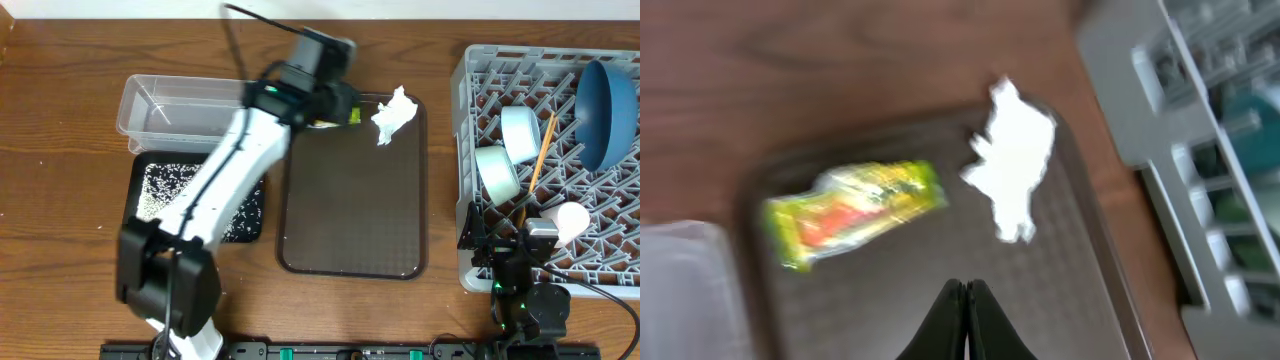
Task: Sort waste into correct bins and load items into the dishwasher rack
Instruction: 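Grasp the white tissue with the left gripper and lift it, then carry the tissue over the clear plastic bin and open the left gripper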
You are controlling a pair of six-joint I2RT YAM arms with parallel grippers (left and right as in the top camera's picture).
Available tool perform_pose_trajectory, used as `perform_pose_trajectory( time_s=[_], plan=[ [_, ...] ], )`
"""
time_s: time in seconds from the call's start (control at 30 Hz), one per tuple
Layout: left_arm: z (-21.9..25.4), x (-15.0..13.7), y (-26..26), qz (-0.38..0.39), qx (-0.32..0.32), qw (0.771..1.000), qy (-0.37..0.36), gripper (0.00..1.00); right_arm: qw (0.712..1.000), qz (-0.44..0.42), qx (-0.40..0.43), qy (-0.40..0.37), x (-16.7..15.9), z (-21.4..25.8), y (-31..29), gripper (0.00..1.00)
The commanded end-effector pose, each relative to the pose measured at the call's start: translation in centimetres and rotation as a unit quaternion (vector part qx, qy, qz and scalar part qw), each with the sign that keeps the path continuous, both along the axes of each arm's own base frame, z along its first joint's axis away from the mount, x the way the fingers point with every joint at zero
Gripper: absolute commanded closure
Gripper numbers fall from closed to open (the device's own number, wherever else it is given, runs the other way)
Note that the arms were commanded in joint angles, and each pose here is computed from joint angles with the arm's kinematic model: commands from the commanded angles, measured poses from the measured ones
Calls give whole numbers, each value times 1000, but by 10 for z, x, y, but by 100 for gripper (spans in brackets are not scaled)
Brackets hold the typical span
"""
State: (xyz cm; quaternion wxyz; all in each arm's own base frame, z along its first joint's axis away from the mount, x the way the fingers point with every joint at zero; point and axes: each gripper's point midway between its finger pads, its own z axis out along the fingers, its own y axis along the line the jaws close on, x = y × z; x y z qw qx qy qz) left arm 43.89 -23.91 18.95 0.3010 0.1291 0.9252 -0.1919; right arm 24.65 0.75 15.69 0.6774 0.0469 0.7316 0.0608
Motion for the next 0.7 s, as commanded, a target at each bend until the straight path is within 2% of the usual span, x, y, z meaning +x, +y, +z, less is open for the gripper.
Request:
perform_pose_trajectory(
  time_s=[0.0,0.03,0.13,0.17,0.37,0.67],
  plan=[
    [-1,7,-8,-24,-36,999,1,78,1000,-7,-3,0,0,0,-3,1],
    [0,7,-19,-51,-44,998,-11,64,1000,-7,-3,0,0,0,-3,1],
    [-13,11,-41,-103,-21,993,-48,37,1000,-7,-3,0,0,0,-3,1],
    [-21,12,-49,-121,-11,991,-58,33,1000,-7,-3,0,0,0,-3,1],
    [-85,15,-98,-209,25,974,-88,31,1000,-7,-3,0,0,0,-3,1],
    [-161,16,-119,-226,33,971,-65,32,1000,-7,-3,0,0,0,-3,1]
  ],
)
